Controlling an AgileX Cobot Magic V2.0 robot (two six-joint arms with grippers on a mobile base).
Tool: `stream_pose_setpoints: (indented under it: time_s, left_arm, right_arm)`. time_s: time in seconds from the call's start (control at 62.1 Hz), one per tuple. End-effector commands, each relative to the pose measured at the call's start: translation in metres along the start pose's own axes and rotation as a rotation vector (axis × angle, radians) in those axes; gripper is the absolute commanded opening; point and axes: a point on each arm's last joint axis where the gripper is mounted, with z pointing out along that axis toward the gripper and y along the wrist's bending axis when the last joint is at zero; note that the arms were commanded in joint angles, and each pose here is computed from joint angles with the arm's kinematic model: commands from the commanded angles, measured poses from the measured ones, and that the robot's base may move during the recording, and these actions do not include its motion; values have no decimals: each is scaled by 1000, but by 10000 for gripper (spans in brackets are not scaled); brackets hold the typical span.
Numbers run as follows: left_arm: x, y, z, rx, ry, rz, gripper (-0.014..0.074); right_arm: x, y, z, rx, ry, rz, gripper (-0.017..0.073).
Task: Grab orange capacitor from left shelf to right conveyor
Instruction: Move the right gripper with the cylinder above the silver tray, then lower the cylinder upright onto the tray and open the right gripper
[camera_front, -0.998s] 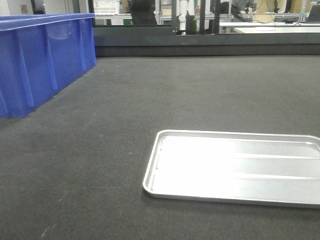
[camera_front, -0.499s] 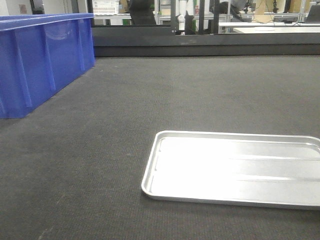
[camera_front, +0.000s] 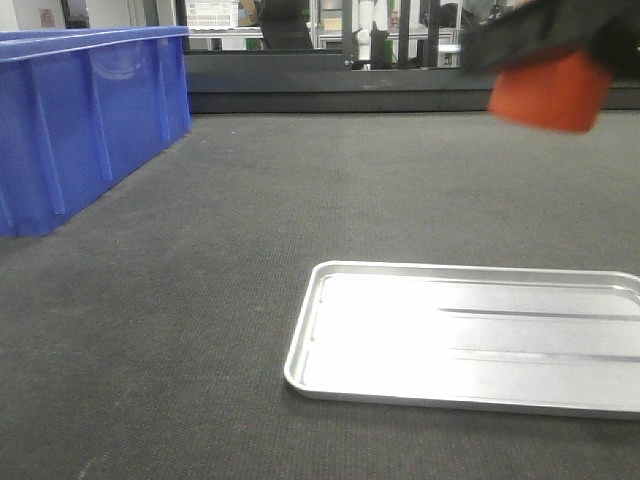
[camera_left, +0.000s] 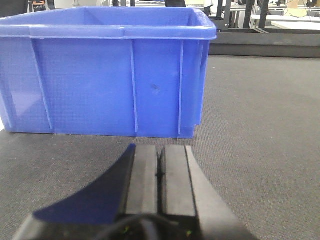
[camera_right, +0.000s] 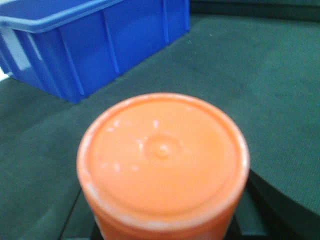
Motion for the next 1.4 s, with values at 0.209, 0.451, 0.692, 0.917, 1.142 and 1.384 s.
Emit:
stream_pose_setpoints:
  time_s: [0.209,0.451,0.692,0.917,1.142,1.384]
  left_arm:
    - [1,0,0,2,-70,-10,-125]
    - [1,0,0,2,-70,-10,-125]
    - [1,0,0,2,-70,-10,-125]
    - [1,0,0,2,-70,-10,-125]
    - [1,0,0,2,-70,-10,-125]
    - [1,0,0,2,-70,-10,-125]
  right_arm:
    - [12,-13,37,36,11,-5,56]
    - [31,-17,51,52,102,0,56]
    - [31,-17,52,46,89,0,56]
    - [35,-18,53,52,117,1,95]
    - [35,-18,53,55,124,13,450]
    - [37,-18,53,61,146,22,560]
